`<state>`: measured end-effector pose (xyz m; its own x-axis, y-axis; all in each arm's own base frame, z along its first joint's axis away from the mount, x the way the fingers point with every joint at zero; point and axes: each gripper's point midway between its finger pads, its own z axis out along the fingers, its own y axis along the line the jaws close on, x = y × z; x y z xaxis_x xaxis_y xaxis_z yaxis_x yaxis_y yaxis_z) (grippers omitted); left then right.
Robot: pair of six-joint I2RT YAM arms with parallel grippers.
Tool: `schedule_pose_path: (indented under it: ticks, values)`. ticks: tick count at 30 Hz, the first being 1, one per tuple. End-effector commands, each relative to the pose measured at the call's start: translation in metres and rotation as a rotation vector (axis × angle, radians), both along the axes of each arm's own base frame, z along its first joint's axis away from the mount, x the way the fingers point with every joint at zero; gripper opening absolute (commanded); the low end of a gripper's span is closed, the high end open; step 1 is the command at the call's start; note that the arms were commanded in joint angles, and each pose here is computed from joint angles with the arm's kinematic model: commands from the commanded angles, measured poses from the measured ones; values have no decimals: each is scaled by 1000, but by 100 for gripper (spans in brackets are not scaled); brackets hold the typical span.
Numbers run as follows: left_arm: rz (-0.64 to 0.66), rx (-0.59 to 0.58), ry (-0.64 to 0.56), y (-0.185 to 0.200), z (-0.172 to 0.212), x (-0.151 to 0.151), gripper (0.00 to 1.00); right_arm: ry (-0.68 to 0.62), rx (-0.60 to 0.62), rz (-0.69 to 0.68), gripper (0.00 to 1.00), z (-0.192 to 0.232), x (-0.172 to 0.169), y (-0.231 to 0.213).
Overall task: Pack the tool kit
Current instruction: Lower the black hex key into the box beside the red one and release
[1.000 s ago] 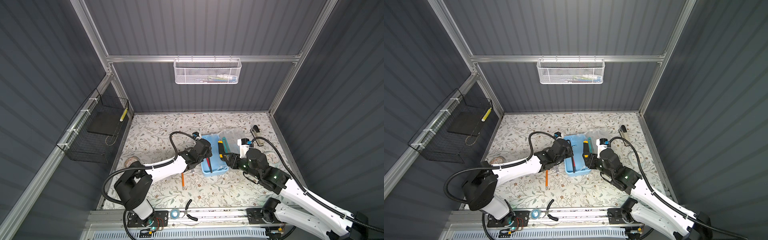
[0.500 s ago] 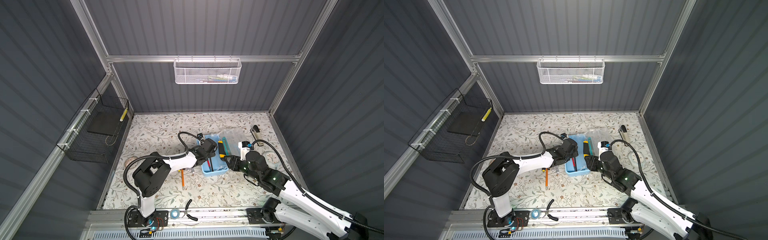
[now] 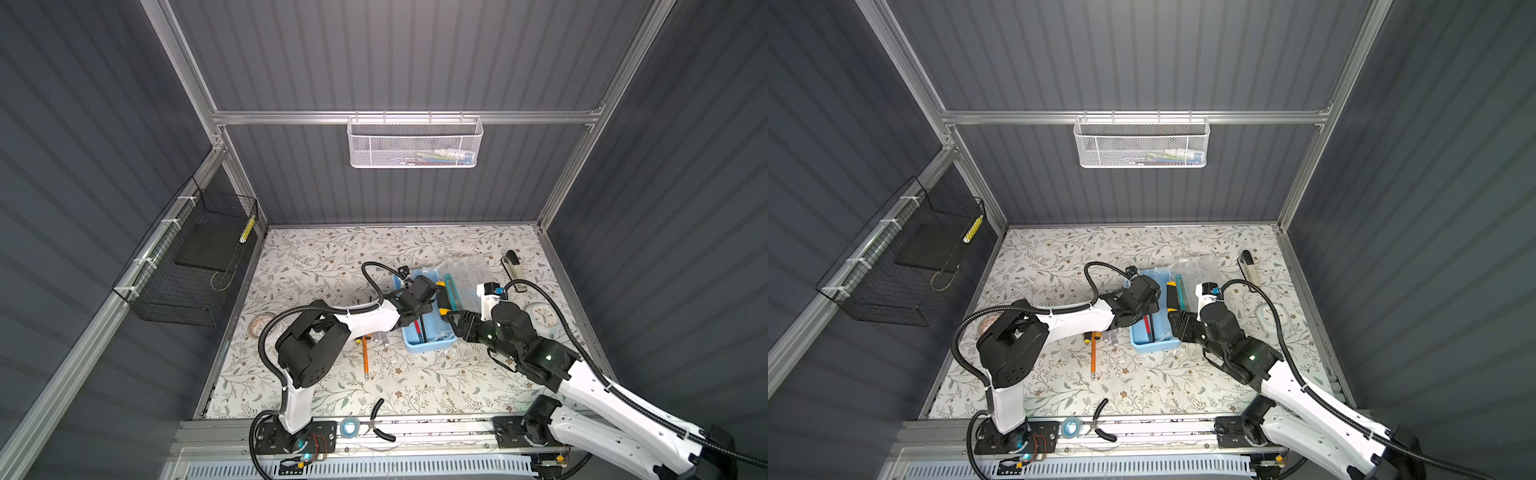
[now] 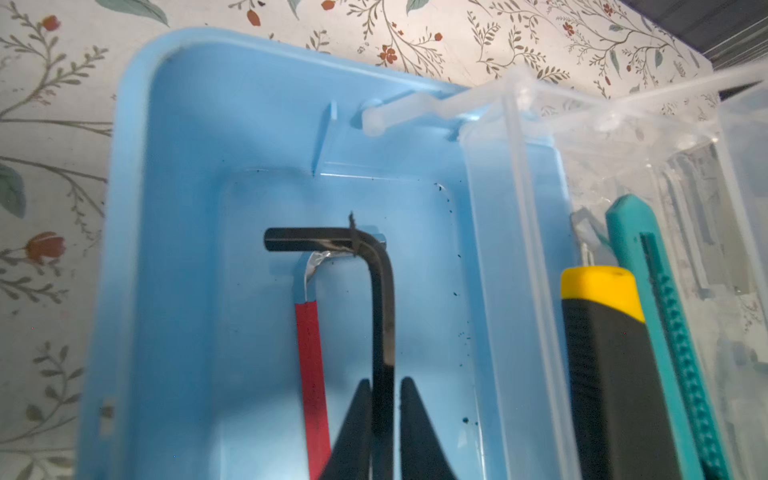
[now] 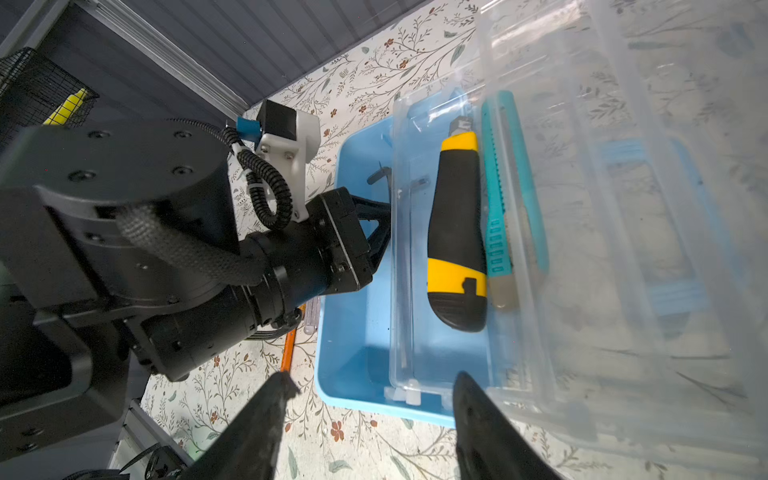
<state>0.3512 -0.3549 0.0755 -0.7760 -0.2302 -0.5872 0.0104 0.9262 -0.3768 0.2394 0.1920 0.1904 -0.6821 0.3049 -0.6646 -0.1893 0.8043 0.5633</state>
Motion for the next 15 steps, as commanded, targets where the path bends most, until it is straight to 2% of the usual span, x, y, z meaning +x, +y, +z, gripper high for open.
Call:
schedule_pose_path:
  ticks: [1,3,15]
  values:
    - [-11,14,-25,-4,9,5,26,-6,-10,-12,65,-1,1,-4]
    - [-15,14,-32,-6,11,6,30,-9,-11,-10,66,0,1,-4]
    - [-83,24,-112,-1,46,2,38,-36,-25,25,66,15,2,1]
